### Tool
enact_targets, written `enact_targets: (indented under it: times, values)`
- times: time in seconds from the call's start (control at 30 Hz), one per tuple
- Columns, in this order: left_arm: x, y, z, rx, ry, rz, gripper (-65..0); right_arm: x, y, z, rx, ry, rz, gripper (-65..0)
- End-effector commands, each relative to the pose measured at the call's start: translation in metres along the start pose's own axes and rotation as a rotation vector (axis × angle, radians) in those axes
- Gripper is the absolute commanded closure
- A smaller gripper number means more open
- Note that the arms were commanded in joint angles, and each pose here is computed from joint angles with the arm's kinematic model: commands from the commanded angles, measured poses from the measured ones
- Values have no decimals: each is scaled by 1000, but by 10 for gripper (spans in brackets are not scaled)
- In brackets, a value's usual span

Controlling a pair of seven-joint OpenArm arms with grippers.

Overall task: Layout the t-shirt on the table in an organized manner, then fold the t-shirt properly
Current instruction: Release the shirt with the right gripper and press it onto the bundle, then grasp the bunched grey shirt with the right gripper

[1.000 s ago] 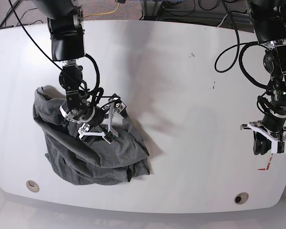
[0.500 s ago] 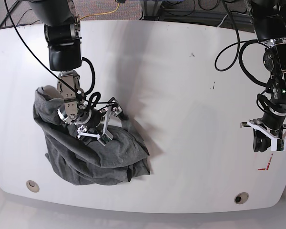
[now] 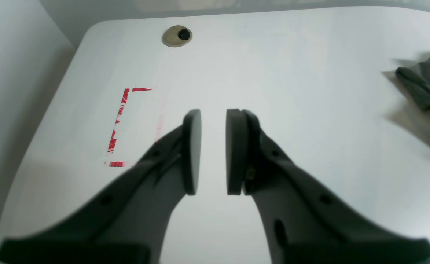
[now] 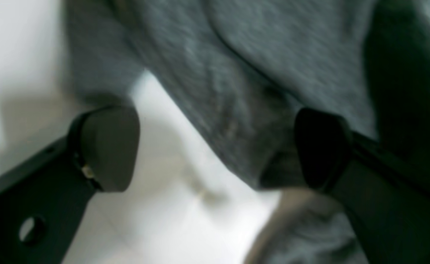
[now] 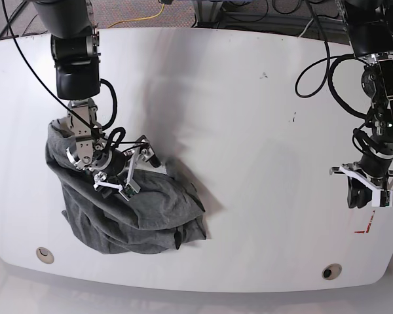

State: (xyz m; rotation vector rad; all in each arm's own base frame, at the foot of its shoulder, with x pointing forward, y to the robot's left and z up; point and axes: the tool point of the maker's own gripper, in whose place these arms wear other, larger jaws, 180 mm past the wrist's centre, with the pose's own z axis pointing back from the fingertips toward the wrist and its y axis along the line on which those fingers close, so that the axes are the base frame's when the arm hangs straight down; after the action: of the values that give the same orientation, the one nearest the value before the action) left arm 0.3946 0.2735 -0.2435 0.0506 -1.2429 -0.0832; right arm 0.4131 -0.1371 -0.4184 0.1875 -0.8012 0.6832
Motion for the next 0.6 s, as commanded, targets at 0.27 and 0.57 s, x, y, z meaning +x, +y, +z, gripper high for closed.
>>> enact_targets:
  times: [0.27, 0.57]
  values:
    - [20, 3, 1, 4, -62, -13, -107, 15, -20, 8, -41, -25, 32, -650]
    - [20, 3, 1, 3, -61, -14, -107, 24, -16, 6, -32, -72, 28, -568]
